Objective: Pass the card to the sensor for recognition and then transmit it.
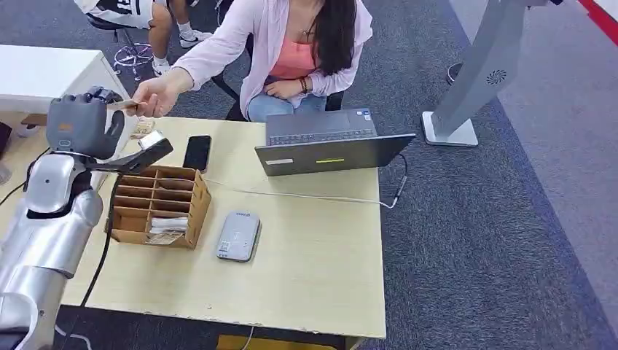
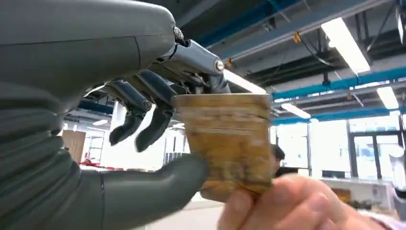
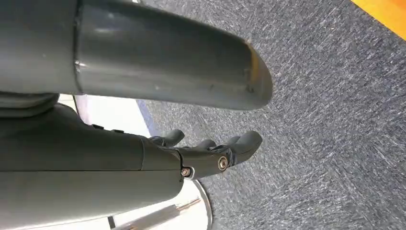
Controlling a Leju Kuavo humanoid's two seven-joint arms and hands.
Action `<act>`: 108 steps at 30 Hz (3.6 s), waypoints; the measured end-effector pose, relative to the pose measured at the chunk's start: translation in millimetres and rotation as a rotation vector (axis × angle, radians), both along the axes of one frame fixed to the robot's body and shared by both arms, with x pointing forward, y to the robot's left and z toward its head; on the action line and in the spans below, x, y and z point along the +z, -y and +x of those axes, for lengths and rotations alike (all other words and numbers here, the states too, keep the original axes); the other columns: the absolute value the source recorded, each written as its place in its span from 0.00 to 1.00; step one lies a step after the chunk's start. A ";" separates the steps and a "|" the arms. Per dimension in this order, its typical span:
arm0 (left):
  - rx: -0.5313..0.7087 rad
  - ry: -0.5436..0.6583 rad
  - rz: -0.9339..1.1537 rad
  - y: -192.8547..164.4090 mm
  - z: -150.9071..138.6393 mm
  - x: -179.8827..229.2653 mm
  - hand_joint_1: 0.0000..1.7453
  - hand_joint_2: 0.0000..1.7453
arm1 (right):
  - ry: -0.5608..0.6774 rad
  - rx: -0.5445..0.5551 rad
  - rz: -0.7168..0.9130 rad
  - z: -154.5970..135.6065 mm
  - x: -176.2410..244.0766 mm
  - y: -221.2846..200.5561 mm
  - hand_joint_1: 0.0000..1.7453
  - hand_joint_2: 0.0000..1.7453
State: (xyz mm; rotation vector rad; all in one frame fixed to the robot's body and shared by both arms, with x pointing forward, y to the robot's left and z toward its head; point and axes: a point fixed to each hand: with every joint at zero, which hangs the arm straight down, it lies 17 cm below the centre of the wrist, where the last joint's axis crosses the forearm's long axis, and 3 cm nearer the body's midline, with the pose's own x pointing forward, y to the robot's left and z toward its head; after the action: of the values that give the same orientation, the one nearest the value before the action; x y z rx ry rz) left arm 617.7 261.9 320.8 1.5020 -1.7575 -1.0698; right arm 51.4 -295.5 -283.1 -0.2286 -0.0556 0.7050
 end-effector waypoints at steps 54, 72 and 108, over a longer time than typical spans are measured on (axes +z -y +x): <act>-0.129 -0.548 -0.148 29.0 -212.1 -257.5 0.00 1.00 | -0.043 -0.165 -0.020 -19.2 -0.6 -2.1 0.00 0.00; -0.119 -0.557 -0.147 26.7 -207.2 -261.0 0.00 1.00 | -0.046 -0.163 -0.015 -19.4 -0.7 -3.1 0.00 0.00; -0.034 -0.429 -0.149 14.9 -109.2 -201.5 0.00 1.00 | -0.056 -0.050 -0.001 -18.0 -0.7 -5.3 0.00 0.00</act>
State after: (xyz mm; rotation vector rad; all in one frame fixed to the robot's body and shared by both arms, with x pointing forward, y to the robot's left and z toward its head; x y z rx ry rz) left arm 508.5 247.0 119.3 1.0614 -1.5248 -1.1502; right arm 33.4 -290.2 -283.8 -0.2105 0.0037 0.6615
